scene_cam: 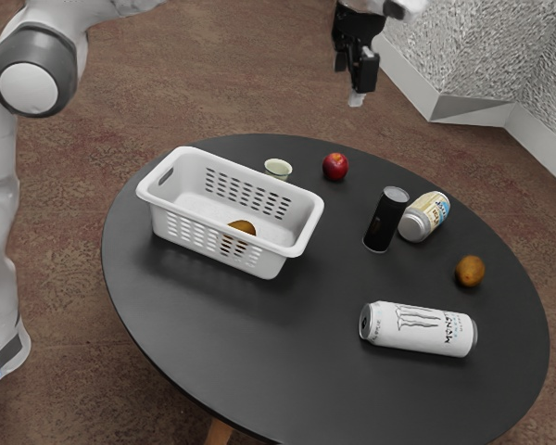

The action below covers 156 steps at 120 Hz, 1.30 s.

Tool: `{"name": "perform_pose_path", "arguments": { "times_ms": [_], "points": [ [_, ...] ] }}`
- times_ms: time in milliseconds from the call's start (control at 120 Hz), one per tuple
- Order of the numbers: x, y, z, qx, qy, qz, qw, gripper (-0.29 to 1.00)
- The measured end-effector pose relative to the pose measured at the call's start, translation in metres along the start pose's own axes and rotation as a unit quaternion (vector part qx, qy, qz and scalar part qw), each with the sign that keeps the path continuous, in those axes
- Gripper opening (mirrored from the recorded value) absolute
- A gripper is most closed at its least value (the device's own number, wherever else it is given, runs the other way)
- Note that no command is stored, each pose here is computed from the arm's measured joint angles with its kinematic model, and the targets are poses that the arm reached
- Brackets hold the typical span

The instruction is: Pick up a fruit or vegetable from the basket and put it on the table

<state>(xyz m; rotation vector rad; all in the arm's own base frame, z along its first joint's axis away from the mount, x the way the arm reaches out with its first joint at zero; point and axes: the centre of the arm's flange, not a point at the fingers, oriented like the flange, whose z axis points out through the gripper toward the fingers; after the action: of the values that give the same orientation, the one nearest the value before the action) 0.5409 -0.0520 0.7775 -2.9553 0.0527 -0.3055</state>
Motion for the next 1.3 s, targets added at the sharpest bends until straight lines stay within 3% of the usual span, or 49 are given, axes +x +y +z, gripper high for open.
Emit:
{"name": "perform_pose_path", "arguments": {
  "times_ms": [125, 250, 458, 758, 1083, 1300],
  "points": [
    [0.008, 0.018, 0.023, 0.028, -0.023, 0.007, 0.999, 0.7],
    [0.014, 0.032, 0.045, 0.038, -0.044, 0.008, 0.998, 0.7],
    [0.01, 0.072, 0.104, 0.005, -0.115, -0.042, 0.993, 0.7],
    [-0.005, 0.067, 0.108, -0.023, -0.176, -0.187, 0.966, 0.7],
    [-0.007, 0.073, 0.106, 0.005, -0.182, -0.329, 0.927, 0.7],
    [-0.021, 0.072, 0.097, 0.024, -0.181, -0.368, 0.912, 0.7]
  ]
}}
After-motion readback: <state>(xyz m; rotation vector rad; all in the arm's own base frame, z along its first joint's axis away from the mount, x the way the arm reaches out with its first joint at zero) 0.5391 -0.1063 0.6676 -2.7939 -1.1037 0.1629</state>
